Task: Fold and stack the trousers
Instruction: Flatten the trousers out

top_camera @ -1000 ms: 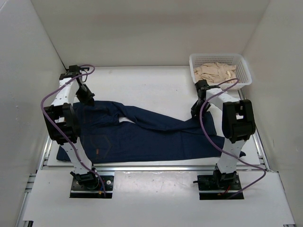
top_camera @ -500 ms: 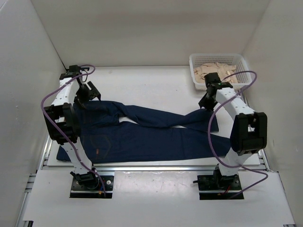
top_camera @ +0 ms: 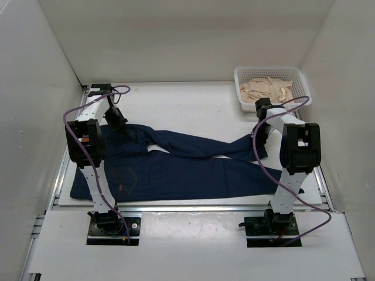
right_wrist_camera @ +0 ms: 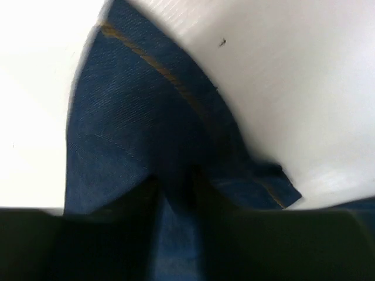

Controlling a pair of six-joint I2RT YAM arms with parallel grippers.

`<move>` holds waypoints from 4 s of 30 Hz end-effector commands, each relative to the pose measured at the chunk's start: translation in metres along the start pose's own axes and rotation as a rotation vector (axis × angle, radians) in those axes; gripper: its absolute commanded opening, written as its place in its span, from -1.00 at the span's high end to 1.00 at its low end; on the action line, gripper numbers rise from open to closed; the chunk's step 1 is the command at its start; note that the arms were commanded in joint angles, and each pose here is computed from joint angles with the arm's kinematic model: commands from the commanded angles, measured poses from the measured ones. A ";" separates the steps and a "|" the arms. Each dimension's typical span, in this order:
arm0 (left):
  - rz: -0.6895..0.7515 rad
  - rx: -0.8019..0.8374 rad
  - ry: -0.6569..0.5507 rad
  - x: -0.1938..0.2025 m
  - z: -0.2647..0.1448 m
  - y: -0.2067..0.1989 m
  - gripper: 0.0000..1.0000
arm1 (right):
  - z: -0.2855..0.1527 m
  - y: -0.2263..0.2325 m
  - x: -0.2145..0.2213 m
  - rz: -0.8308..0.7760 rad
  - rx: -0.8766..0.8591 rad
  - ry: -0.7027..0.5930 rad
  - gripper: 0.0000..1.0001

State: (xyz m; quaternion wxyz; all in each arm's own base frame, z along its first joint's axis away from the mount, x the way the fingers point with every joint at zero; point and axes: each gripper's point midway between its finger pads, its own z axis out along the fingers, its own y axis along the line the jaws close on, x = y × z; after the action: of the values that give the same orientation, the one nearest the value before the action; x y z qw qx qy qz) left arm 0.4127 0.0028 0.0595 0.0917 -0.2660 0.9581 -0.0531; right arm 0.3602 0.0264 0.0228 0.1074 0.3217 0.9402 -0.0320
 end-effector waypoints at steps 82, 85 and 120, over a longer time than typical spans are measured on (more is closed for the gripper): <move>0.018 0.165 -0.183 -0.024 -0.090 -0.021 0.79 | -0.083 -0.105 -0.026 0.319 -0.262 -0.421 -0.51; 0.018 0.160 -0.195 -0.025 -0.094 -0.020 0.79 | -0.091 -0.105 -0.035 0.355 -0.255 -0.442 -0.37; -0.224 -0.101 -0.142 -0.083 -0.041 0.069 -0.42 | -0.008 -0.042 -0.120 0.189 -0.096 -0.053 -0.03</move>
State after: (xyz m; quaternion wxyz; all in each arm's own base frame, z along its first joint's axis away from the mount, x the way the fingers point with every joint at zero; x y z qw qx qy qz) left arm 0.4420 0.0968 0.1159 0.1693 -0.3645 0.9154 -0.0234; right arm 0.4195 -0.0639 0.0547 0.1615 0.3898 0.9059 0.0355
